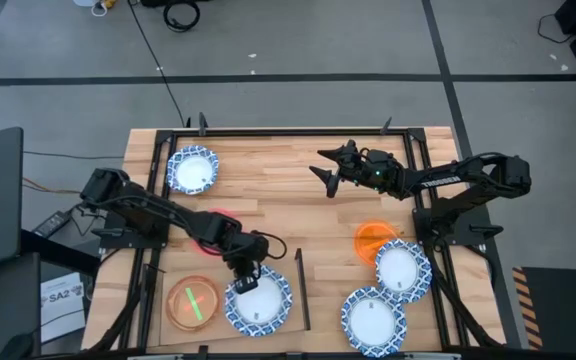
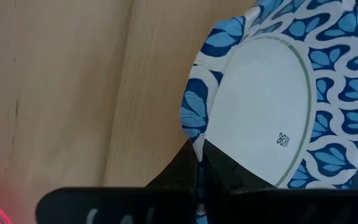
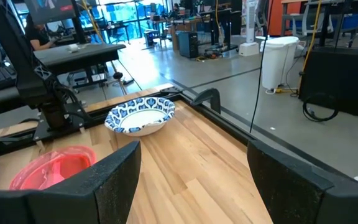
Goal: Place and stack plates onto a shelf
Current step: Put the middle top blue bowl on the shelf
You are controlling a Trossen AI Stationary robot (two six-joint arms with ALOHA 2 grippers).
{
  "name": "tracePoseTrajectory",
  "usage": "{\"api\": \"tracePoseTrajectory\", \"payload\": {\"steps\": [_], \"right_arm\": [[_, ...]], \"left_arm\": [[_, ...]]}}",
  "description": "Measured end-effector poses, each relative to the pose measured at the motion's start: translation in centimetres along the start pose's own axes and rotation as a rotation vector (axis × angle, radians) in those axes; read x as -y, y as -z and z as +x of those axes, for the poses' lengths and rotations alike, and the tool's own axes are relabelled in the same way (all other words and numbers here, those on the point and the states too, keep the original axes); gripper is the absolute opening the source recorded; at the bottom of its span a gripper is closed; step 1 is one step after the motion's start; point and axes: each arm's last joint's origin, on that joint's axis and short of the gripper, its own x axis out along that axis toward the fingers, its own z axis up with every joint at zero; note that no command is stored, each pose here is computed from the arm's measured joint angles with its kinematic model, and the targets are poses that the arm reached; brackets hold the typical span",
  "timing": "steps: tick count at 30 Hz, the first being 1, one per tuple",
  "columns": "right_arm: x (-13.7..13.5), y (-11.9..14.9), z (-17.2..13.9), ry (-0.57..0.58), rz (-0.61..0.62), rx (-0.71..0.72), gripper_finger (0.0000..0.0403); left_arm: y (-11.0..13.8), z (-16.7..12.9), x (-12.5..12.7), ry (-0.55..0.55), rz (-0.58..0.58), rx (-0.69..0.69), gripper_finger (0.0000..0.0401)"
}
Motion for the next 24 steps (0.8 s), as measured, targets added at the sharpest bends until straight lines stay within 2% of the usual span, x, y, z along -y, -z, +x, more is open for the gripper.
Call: {"api": "tracePoseTrajectory", "payload": {"steps": [14,24], "right_arm": [[0.00,0.03,0.00,0.000,0.000,-0.003,0.0300],[0.01,0.03,0.00,0.000,0.000,-0.003,0.0300]], "left_arm": [[-0.14,-0.04,-0.16,-0.002,0.000,0.004,0.0013],[-0.15,-0.04,-0.17,-0.007,0.000,0.008,0.0081]]}}
